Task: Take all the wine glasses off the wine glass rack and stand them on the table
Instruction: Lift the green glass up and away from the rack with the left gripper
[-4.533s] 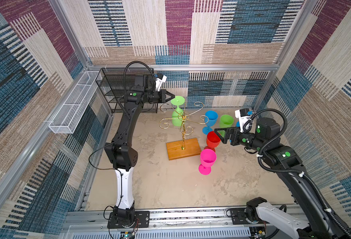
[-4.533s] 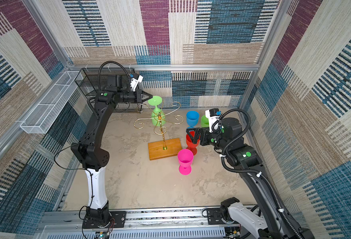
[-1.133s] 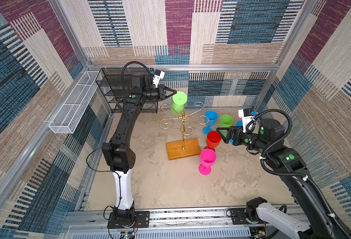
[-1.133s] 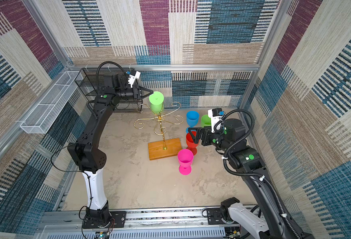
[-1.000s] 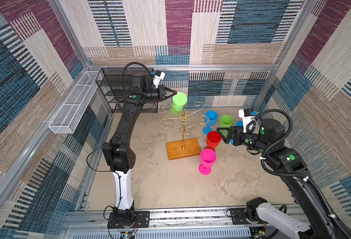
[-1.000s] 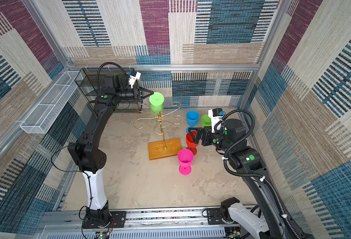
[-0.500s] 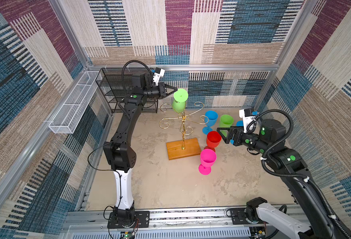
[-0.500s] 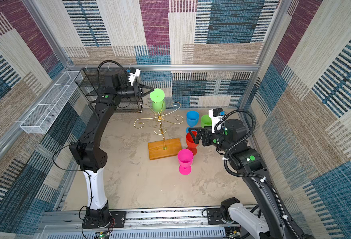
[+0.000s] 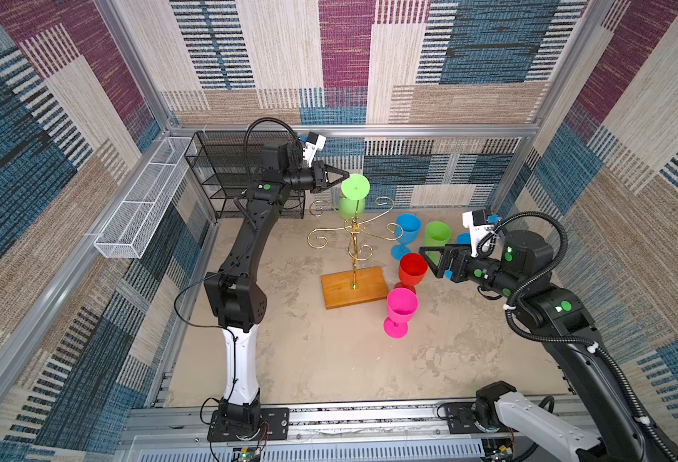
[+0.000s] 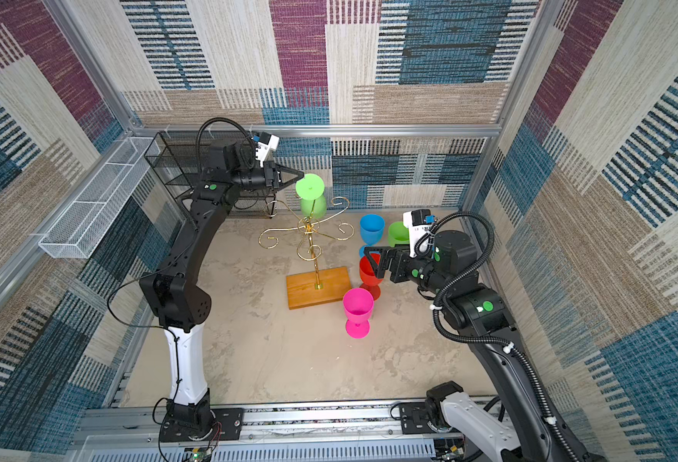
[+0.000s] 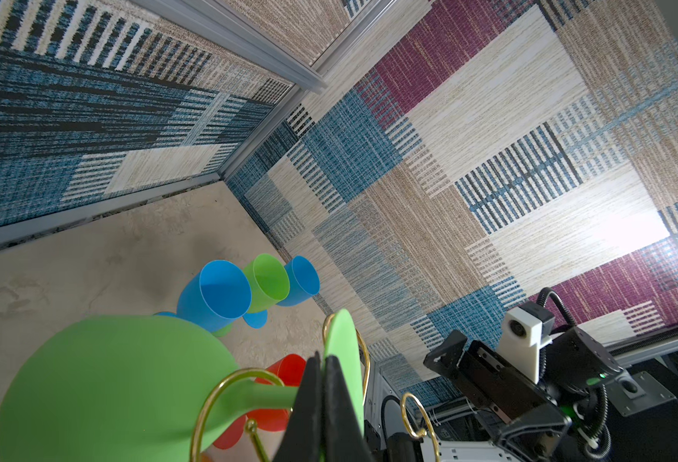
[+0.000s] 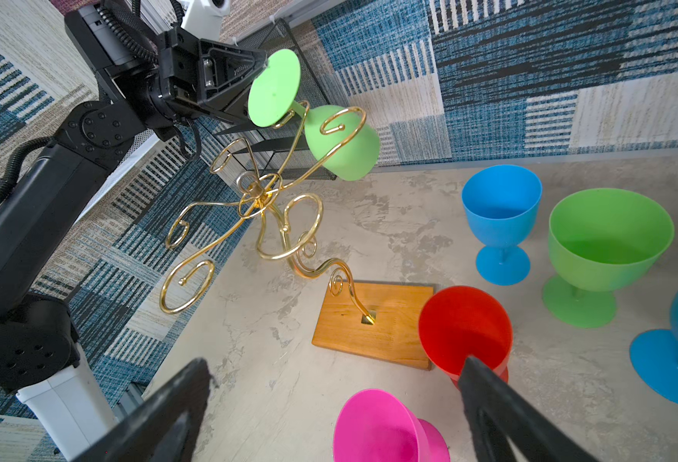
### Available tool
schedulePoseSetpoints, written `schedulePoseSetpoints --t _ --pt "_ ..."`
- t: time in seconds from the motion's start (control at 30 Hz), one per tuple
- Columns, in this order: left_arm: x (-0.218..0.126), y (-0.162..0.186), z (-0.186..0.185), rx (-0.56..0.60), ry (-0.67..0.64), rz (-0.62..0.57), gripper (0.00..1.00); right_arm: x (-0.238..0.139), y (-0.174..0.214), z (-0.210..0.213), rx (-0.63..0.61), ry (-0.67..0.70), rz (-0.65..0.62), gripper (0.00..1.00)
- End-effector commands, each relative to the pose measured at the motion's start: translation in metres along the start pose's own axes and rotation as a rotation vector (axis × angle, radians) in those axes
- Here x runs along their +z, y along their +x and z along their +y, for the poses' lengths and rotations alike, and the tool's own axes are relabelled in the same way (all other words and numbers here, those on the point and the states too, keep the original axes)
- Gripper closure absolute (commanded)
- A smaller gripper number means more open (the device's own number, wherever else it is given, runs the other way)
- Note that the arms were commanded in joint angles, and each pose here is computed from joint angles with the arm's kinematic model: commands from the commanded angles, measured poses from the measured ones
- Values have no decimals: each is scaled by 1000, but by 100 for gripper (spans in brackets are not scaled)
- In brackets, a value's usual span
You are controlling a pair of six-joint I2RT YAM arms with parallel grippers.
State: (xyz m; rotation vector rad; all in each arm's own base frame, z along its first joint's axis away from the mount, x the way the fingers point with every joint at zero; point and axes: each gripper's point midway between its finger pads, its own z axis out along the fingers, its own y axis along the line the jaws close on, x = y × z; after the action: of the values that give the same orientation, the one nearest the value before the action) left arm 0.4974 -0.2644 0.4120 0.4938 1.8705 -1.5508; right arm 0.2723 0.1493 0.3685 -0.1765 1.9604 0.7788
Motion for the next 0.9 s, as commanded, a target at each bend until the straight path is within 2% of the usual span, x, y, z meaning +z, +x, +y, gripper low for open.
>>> schedulePoseSetpoints --t 0.0,0.37,0.87 --pt "-3 2 -9 36 16 9 100 1 -3 0 -1 -1 -13 1" --pt "-9 10 -12 48 -4 36 100 2 -4 2 -4 -10 -13 1" --pt "-28 6 -5 41 -48 15 100 5 -5 2 -11 -13 -9 1"
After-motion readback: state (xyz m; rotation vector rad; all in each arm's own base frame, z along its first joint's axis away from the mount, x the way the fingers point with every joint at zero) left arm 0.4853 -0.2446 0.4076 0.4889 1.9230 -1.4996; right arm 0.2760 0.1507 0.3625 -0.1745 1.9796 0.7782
